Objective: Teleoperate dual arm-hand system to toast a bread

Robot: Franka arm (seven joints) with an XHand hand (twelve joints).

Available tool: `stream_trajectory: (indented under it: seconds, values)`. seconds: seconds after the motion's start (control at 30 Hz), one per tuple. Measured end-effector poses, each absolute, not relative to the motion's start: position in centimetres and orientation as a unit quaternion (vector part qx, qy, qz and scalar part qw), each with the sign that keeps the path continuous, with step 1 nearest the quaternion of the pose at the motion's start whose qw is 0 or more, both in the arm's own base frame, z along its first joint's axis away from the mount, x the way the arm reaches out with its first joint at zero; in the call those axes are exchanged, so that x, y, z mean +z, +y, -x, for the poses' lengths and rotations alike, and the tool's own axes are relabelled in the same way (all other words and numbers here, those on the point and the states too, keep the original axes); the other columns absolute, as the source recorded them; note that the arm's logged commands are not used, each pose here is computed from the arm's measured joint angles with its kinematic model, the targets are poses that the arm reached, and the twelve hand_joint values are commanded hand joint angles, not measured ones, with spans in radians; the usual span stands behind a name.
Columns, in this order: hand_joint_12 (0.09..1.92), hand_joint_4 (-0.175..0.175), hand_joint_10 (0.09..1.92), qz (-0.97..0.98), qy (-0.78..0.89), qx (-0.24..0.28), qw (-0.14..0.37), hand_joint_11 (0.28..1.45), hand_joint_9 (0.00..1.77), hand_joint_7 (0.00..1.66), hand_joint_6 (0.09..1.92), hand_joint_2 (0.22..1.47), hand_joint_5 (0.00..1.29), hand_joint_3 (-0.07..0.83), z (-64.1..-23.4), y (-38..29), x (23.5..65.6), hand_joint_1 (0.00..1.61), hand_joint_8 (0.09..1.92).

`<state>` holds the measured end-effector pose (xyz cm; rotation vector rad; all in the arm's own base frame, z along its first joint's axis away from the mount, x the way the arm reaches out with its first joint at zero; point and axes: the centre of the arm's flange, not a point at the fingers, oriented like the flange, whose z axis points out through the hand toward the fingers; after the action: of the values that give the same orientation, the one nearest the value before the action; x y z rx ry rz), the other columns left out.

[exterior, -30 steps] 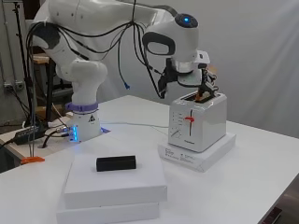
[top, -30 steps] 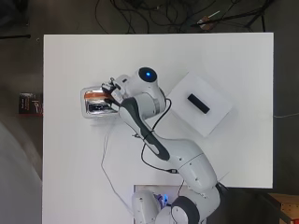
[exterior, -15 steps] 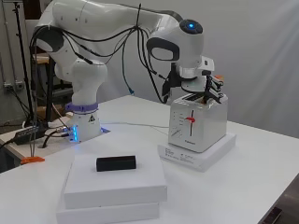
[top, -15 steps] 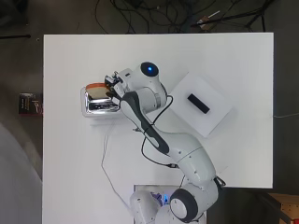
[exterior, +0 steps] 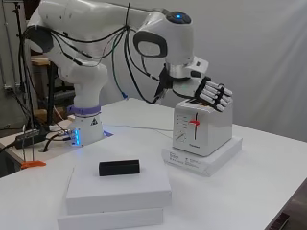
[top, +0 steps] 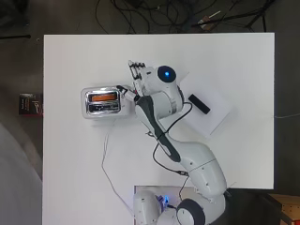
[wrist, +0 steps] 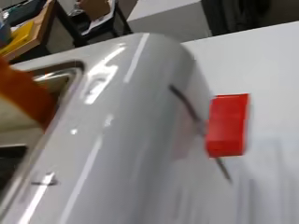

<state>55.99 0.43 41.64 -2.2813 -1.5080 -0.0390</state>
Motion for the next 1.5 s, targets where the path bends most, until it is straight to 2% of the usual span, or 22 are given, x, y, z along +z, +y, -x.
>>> stream_trajectory:
  seconds: [0.13, 0.27, 0.3, 0.33, 0.37, 0.4, 0.43, 0.47, 0.5, 0.53, 0.57, 0.6, 0.67, 0.73, 0.9, 1.17, 1.3, 1.43, 1.47, 1.5]
  values:
    - [0.09, -0.039, 0.09, 0.847, -0.502, -0.004, 0.174, 0.37, 0.28, 0.20, 0.09, 1.04, 0.21, 0.006, -55.5, -3.7, 41.7, 0.00, 0.09]
    - [0.09, -0.048, 0.09, 0.864, -0.481, 0.009, 0.152, 0.38, 0.32, 0.21, 0.09, 1.05, 0.21, 0.004, -55.0, -4.6, 42.1, 0.00, 0.09]
    - [0.09, -0.052, 0.09, 0.865, -0.477, 0.013, 0.156, 0.39, 0.34, 0.22, 0.09, 1.04, 0.20, 0.002, -55.1, -4.9, 41.3, 0.00, 0.09]
    - [0.09, -0.064, 0.09, 0.867, -0.471, 0.016, 0.163, 0.49, 0.54, 0.28, 0.09, 1.04, 0.18, 0.001, -55.2, -5.3, 40.2, 0.00, 0.09]
    - [0.21, -0.080, 0.11, 0.869, -0.465, 0.019, 0.171, 0.61, 0.81, 0.44, 0.09, 1.05, 0.17, 0.001, -55.4, -5.7, 38.8, 0.00, 0.09]
    - [0.58, -0.093, 0.26, 0.871, -0.457, 0.023, 0.178, 0.63, 1.00, 0.61, 0.09, 1.05, 0.17, 0.001, -55.4, -6.2, 37.5, 0.00, 0.09]
    - [0.95, -0.103, 0.63, 0.873, -0.452, 0.026, 0.183, 0.64, 1.06, 0.81, 0.09, 1.05, 0.18, 0.001, -55.4, -6.3, 36.4, 0.00, 0.09]
    - [1.29, -0.114, 1.08, 0.873, -0.450, 0.028, 0.186, 0.69, 1.11, 0.92, 0.09, 1.04, 0.18, -0.002, -55.6, -6.4, 35.4, 0.03, 0.47]
    - [1.56, -0.116, 1.43, 0.874, -0.447, 0.030, 0.190, 0.76, 1.15, 0.94, 0.09, 1.03, 0.19, -0.002, -55.6, -6.5, 34.5, 0.03, 0.99]
    - [1.74, -0.117, 1.64, 0.873, -0.445, 0.033, 0.197, 0.81, 1.18, 0.94, 0.09, 1.03, 0.20, -0.002, -55.7, -6.6, 33.7, 0.02, 1.35]
    - [1.83, -0.118, 1.77, 0.871, -0.445, 0.034, 0.204, 0.86, 1.22, 0.95, 0.09, 1.03, 0.21, -0.002, -55.8, -6.3, 33.1, 0.02, 1.57]
    - [1.88, -0.120, 1.84, 0.870, -0.447, 0.035, 0.208, 0.91, 1.26, 0.97, 0.09, 1.02, 0.21, -0.002, -55.9, -6.1, 32.7, 0.02, 1.70]
    - [1.91, -0.122, 1.90, 0.867, -0.450, 0.036, 0.211, 0.97, 1.32, 1.00, 0.09, 1.02, 0.22, -0.001, -56.2, -5.8, 32.3, 0.02, 1.86]
    - [1.92, -0.124, 1.92, 0.863, -0.455, 0.038, 0.218, 1.01, 1.35, 1.02, 0.09, 1.03, 0.23, 0.002, -56.4, -5.6, 31.6, 0.03, 1.92]
    - [1.92, -0.122, 1.92, 0.859, -0.457, 0.045, 0.225, 1.06, 1.43, 1.13, 0.09, 1.05, 0.31, 0.003, -56.5, -5.7, 30.0, 0.06, 1.92]
    - [1.92, -0.124, 1.92, 0.836, -0.474, 0.051, 0.272, 1.15, 1.53, 1.21, 0.09, 1.07, 0.31, 0.003, -54.6, -7.4, 24.9, 0.09, 1.92]
    - [1.91, -0.120, 1.92, 0.828, -0.486, 0.047, 0.275, 1.24, 1.63, 1.33, 0.09, 1.08, 0.31, 0.002, -54.4, -7.5, 24.9, 0.09, 1.92]
    - [1.89, -0.104, 1.92, 0.831, -0.481, 0.056, 0.275, 1.27, 1.65, 1.36, 0.09, 1.09, 0.34, 0.004, -54.1, -7.6, 23.8, 0.11, 1.92]
    - [1.88, -0.098, 1.92, 0.832, -0.478, 0.062, 0.274, 1.17, 1.55, 1.23, 0.09, 1.10, 0.34, 0.003, -54.0, -7.8, 23.3, 0.12, 1.92]
    - [1.43, -0.064, 1.64, 0.834, -0.475, 0.069, 0.270, 0.92, 1.22, 0.97, 0.09, 1.08, 0.31, 0.000, -54.0, -7.8, 22.9, 0.09, 1.53]
